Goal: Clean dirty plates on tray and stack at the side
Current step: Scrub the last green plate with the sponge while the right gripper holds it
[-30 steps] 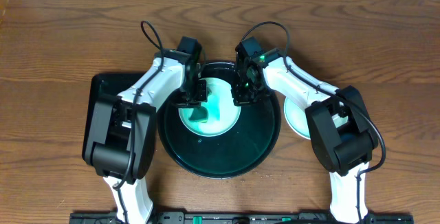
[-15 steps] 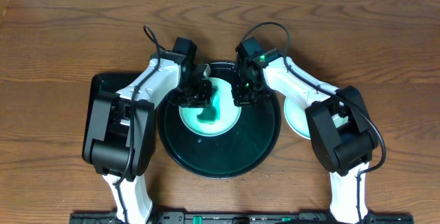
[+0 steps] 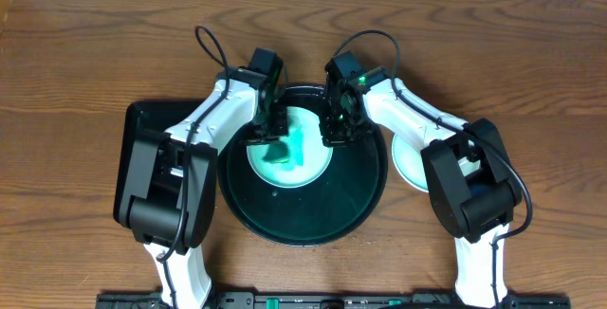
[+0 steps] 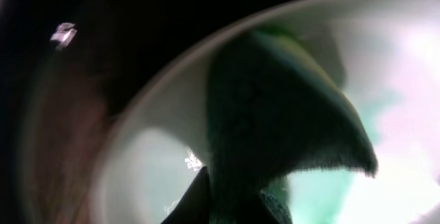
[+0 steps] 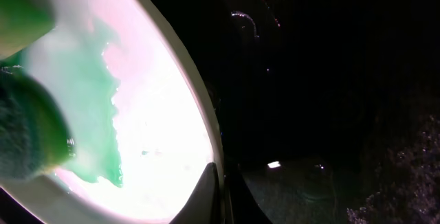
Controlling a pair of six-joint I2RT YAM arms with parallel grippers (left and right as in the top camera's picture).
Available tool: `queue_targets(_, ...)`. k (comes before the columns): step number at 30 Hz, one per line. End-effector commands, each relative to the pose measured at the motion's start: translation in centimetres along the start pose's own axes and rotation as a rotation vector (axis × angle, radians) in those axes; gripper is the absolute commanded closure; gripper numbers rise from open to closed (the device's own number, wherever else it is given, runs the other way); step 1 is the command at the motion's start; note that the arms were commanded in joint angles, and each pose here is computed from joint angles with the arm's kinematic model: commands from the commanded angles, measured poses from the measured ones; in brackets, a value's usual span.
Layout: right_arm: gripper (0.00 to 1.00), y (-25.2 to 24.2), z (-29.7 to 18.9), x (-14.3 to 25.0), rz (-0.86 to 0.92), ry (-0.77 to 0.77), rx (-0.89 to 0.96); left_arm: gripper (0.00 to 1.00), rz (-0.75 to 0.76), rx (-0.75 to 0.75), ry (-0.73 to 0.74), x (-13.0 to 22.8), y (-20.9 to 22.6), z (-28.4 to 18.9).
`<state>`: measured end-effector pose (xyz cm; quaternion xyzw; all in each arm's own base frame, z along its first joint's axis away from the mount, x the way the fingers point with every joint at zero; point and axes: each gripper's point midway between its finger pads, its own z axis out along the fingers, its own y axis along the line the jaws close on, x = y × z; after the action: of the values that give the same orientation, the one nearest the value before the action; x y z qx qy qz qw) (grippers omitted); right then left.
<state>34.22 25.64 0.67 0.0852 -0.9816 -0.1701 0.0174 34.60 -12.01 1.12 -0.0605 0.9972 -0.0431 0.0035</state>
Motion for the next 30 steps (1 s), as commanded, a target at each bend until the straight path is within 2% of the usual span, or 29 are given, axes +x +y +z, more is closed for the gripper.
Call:
queue_targets(1, 0.99, -1.1, 0.6, 0.2, 0.025, 0.014, 0.028, 0.93, -0.12, -0.286, 0.001, 0.6, 6.2, 0.9)
queue_targets(5, 0.99, -1.2, 0.7, 0.2, 0.027, 0.017, 0.029, 0.93, -0.06, -0.194, 0.089, 2.1, 4.6, 1.2)
queue_targets(9, 0.99, -1.3, 0.7, 0.3, 0.028, 0.018, 0.029, 0.93, 0.107, 0.057, 0.183, 3.7, 0.6, 1.3)
queue_targets(10, 0.99, -1.2, 0.7, 0.2, 0.028, 0.018, 0.029, 0.93, 0.164, 0.164, 0.206, 4.2, -1.1, 1.0)
queue_targets(13, 0.99, -1.3, 0.7, 0.3, 0.028, 0.018, 0.029, 0.93, 0.242, 0.34, 0.218, 4.6, -3.9, 0.2)
queue_targets(17, 0.99, -1.3, 0.7, 0.3, 0.028, 0.019, 0.029, 0.93, 0.257, 0.431, 0.171, 3.5, -5.3, -0.4)
queue_targets(22, 0.99, -1.2, 0.7, 0.3, 0.028, 0.02, 0.027, 0.93, 0.242, 0.431, 0.089, 0.8, -4.7, -1.2)
queue_targets(25, 0.99, -1.2, 0.7, 0.3, 0.028, 0.021, 0.027, 0.93, 0.122, 0.254, 0.006, -2.6, -0.9, -2.1)
queue_targets(30, 0.99, -1.2, 0.7, 0.3, 0.028, 0.021, 0.027, 0.93, 0.033, 0.04, -0.087, -4.9, 4.1, -5.1)
